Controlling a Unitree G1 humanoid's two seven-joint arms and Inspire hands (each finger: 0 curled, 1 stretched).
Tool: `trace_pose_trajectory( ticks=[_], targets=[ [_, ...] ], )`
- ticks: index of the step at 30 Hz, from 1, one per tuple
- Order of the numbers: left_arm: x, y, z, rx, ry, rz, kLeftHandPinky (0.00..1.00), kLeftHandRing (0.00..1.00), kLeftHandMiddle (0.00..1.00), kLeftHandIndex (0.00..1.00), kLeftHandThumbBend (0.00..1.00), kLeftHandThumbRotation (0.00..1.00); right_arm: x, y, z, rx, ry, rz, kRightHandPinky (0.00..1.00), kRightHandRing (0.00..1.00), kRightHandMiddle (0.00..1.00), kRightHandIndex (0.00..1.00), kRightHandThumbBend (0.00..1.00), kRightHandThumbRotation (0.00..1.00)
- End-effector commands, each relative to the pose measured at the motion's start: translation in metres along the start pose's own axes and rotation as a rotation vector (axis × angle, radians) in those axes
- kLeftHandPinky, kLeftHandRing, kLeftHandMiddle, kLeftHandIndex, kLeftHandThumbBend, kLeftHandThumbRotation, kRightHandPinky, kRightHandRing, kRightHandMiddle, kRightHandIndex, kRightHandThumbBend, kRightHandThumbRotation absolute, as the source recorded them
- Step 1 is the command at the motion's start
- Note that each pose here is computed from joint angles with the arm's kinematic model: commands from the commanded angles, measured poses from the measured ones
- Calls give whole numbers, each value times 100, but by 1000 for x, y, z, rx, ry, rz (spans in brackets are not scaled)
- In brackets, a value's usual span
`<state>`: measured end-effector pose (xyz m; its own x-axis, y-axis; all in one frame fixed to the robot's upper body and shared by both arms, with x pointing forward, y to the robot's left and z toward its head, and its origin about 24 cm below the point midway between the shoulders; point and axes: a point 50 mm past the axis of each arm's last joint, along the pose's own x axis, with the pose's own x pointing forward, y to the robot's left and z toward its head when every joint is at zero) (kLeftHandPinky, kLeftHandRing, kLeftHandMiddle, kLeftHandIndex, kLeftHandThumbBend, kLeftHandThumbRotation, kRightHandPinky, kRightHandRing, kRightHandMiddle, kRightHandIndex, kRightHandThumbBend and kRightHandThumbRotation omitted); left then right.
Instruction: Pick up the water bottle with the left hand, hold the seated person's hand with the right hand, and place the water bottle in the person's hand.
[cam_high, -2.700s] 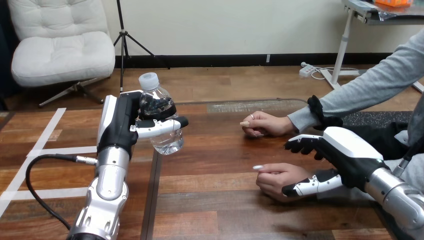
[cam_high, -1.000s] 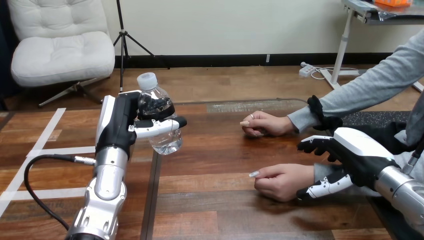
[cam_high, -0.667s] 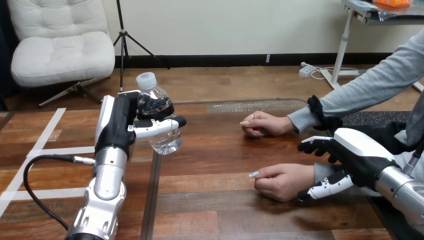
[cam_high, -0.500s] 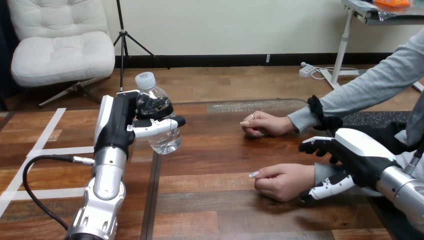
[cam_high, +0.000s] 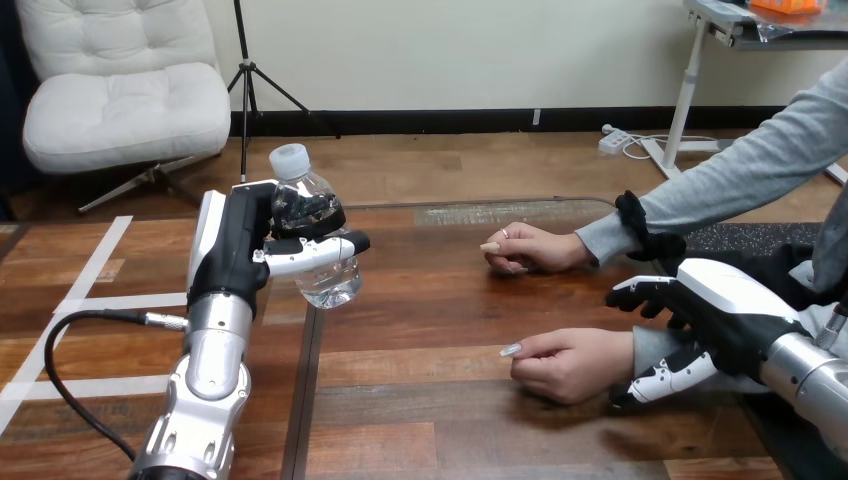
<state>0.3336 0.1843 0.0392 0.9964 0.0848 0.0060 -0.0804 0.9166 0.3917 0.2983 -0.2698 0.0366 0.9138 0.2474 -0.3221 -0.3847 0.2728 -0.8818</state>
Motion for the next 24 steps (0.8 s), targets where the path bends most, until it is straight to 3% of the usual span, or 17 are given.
trace_pose_trajectory(
  ticks=[1,24],
  targets=[
    [11,14,31,4,-148,42,24,32,36,38,78,0,6,-25,2,-27,-2,-49,66,78,81,80,100,33],
    [10,15,32,-4,-150,43,26,34,38,38,78,0,7,-20,-8,-19,58,-14,62,75,80,80,100,27]
  ],
)
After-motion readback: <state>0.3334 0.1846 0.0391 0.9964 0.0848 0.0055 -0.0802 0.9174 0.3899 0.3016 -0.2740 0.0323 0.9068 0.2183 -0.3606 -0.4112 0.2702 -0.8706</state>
